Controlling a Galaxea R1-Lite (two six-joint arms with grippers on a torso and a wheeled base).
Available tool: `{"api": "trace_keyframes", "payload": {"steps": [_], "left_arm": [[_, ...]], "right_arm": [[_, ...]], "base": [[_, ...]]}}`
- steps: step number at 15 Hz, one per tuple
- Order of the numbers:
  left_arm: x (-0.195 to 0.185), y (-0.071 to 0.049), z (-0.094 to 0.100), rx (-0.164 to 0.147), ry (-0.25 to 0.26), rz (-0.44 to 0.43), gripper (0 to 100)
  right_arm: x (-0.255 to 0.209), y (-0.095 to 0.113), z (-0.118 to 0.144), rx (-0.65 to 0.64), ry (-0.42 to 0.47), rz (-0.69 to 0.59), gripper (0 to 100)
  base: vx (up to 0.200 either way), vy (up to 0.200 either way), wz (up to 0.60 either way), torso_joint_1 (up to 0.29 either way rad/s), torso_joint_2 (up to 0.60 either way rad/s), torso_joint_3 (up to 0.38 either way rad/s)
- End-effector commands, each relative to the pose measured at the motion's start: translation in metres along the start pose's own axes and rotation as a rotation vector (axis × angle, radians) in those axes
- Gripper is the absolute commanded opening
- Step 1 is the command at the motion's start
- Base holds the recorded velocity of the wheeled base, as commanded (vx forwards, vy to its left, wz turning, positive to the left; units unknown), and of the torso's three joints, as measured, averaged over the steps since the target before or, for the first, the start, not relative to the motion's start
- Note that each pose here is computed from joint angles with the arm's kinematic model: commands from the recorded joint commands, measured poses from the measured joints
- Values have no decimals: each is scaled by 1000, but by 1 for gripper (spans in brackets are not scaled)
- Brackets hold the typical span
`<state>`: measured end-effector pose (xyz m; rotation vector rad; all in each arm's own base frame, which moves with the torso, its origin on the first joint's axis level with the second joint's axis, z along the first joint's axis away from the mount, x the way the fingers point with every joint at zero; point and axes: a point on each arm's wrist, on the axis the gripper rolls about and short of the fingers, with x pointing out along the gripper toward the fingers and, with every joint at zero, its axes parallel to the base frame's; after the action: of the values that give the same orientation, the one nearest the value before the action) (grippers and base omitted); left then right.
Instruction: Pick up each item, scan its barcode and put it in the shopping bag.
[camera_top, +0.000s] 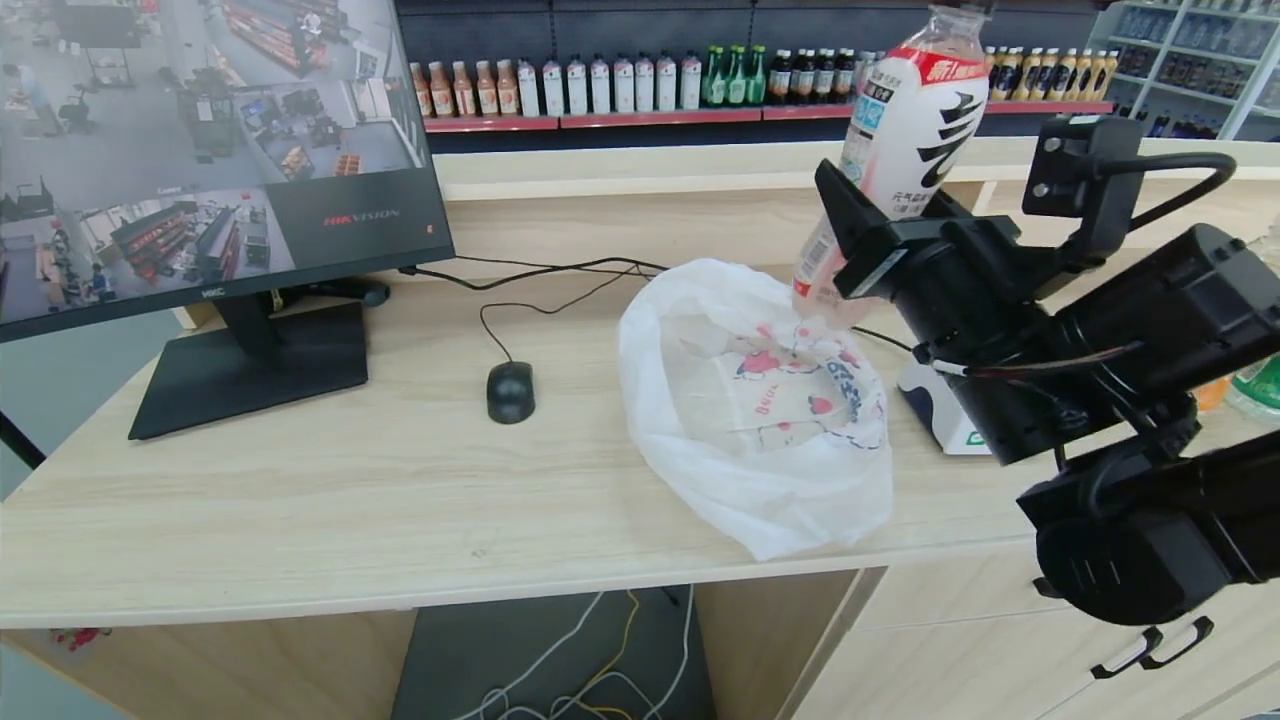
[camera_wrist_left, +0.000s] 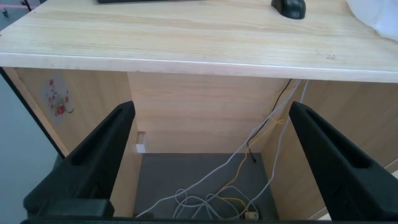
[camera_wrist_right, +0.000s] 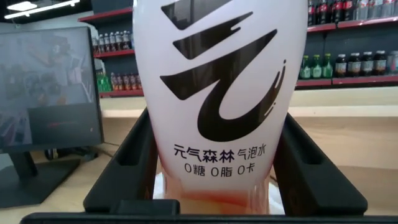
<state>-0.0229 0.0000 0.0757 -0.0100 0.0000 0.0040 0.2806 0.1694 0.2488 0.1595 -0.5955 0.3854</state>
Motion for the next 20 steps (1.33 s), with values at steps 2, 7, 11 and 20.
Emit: {"api": "trace_keyframes", "payload": {"steps": [2,7,11,20], "left_arm": [[0,0,0,-1,0,1,100],[0,0,0,-1,2,1,100],[0,0,0,-1,0,1,100],[0,0,0,-2,0,1,100]], "right_arm": [[18,7,-26,2,1,23,0],[34,10,-44,-10,85,31,0],[41,11,-60,-17,131,32,0],[66,7,-83,-136,144,17,0]], "base": [[0,0,0,0,0,0],[0,0,0,0,0,0],[0,0,0,0,0,0],[0,0,0,0,0,0]]}}
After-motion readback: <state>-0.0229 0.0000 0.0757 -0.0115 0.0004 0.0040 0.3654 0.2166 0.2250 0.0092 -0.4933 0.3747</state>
